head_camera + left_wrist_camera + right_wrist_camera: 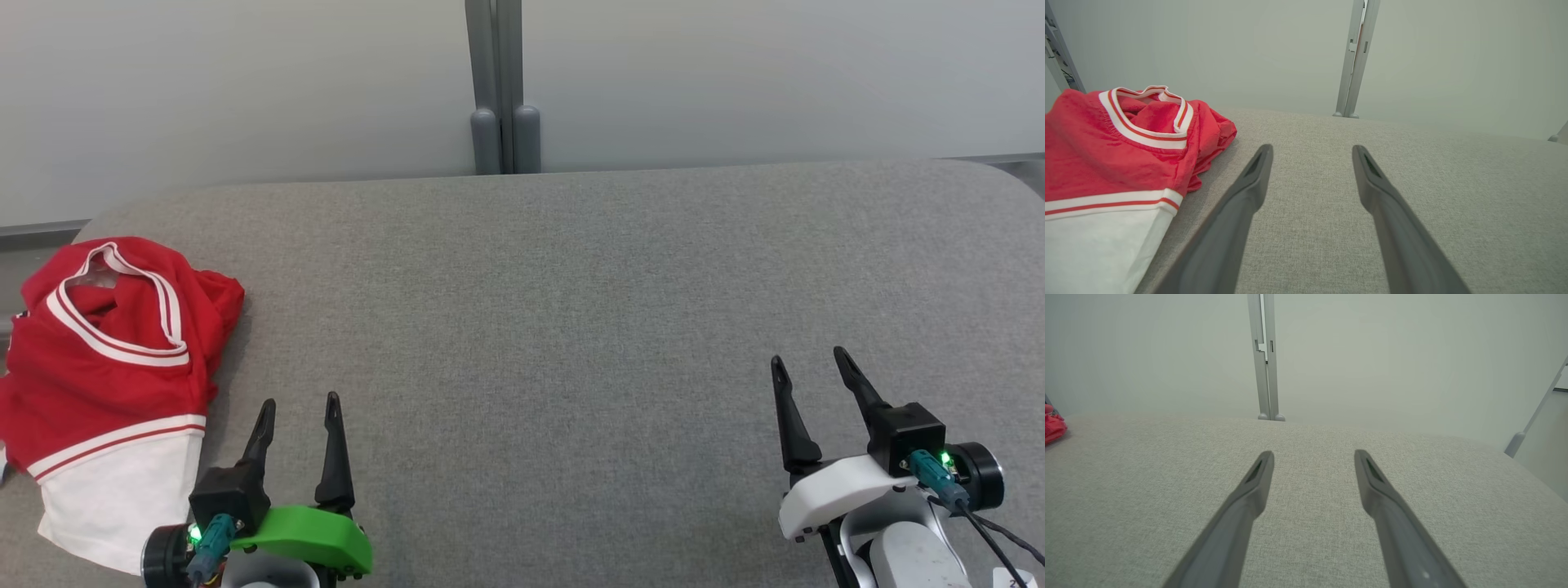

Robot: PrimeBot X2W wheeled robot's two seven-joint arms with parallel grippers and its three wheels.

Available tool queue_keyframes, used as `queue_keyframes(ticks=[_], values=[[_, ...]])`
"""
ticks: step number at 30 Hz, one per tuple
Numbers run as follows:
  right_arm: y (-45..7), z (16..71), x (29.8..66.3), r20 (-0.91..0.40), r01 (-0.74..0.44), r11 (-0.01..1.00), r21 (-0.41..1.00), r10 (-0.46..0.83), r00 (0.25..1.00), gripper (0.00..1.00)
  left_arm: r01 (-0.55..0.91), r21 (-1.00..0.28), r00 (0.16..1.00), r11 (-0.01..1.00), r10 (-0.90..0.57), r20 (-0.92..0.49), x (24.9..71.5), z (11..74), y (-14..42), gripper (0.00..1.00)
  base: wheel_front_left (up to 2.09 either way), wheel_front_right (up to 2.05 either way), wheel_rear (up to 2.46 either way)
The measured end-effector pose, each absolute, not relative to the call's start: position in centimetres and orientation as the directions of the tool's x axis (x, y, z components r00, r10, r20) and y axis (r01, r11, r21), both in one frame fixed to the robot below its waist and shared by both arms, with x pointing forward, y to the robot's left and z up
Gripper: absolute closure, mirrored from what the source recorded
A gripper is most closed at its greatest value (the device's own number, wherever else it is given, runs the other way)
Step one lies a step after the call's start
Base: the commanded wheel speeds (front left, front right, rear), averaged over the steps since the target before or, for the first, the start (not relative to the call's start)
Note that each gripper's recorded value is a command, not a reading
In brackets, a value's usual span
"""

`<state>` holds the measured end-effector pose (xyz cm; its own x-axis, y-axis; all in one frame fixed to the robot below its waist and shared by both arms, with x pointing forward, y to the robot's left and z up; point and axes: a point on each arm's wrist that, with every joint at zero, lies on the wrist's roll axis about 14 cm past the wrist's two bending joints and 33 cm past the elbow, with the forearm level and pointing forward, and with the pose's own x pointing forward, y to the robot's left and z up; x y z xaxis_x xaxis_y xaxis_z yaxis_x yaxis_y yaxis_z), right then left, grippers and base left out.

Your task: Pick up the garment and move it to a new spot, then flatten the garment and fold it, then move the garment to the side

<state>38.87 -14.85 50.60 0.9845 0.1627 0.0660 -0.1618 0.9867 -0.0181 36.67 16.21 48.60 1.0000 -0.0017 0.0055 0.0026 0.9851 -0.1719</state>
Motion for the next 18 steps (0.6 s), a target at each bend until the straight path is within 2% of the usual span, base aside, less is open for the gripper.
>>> queue_keyframes(ticks=[7, 18], values=[[-13.7, 51.0, 39.2, 0.077, -0.194, 0.981, -0.018, 0.195, 0.978, 0.0, -0.045, -0.174, 0.999, 0.984, 0.048, 0.013, 36.0, 48.8, 17.8, 0.0, 0.0, 0.0, 0.0], [-8.6, 51.1, 40.1, 0.081, -0.33, 0.944, -0.005, 0.329, 0.941, 0.0, -0.236, -0.174, 0.97, 0.956, 0.243, 0.015, 32.4, 48.8, 23.8, 0.0, 0.0, 0.0, 0.0]])
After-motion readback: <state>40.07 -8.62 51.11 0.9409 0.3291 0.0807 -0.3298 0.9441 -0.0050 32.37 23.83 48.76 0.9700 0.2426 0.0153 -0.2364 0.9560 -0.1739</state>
